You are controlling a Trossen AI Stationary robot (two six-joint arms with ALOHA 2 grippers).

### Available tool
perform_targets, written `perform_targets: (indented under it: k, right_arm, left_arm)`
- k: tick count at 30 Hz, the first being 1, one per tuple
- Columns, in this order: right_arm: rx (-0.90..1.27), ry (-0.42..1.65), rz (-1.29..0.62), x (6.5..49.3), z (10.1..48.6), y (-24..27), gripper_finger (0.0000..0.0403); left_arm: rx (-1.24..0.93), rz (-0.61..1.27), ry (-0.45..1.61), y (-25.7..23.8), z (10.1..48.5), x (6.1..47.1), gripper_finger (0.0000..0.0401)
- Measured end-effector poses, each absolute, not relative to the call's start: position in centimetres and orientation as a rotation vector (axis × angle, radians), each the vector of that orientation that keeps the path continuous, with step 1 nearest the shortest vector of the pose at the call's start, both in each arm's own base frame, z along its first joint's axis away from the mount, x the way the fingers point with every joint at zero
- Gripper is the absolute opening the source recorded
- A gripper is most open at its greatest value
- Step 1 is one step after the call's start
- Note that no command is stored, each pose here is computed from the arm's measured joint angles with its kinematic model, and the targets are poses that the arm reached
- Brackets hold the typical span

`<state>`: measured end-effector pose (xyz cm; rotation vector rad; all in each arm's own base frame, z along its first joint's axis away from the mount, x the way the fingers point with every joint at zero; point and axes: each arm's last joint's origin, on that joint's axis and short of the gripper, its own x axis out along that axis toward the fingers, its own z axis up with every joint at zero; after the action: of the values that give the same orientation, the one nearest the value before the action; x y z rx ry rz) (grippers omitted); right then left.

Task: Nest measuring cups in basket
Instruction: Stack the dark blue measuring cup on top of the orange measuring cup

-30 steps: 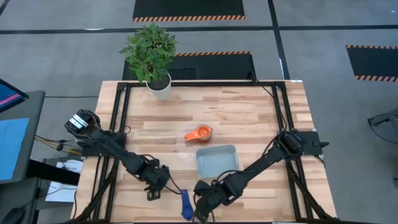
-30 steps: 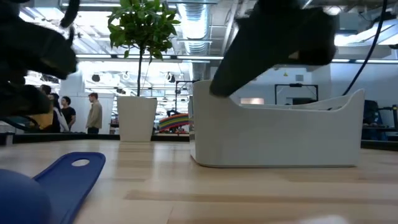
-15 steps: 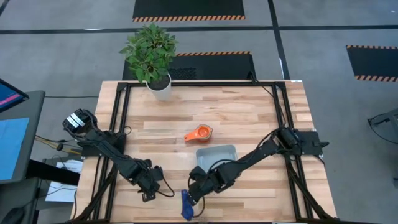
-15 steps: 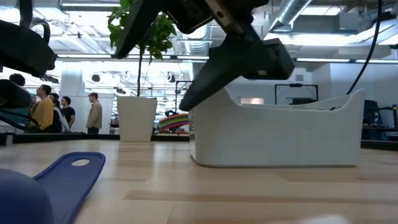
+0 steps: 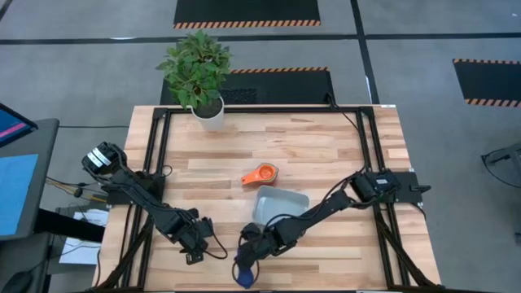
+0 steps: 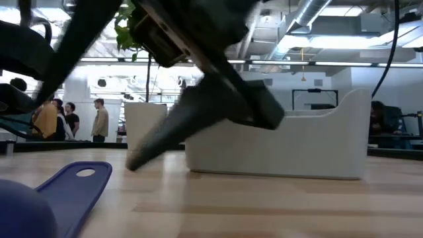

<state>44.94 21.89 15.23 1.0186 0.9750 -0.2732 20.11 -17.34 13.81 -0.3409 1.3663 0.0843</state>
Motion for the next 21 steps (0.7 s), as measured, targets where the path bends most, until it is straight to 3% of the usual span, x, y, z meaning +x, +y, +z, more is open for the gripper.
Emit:
perform_targets:
  k: [4,21]
  right_arm:
    - [0.982,0.969,-0.347,44.8,14.8,21.3,0.029]
    - [0.979,0.918,-0.268,45.9,15.3,20.3,0.029]
  left_arm:
    - [-0.335,0.086,1.36,-17.4,13.8,20.0,0.0114]
    - [-0.341,0.082,1.362,-17.4,13.8,20.1,0.0114]
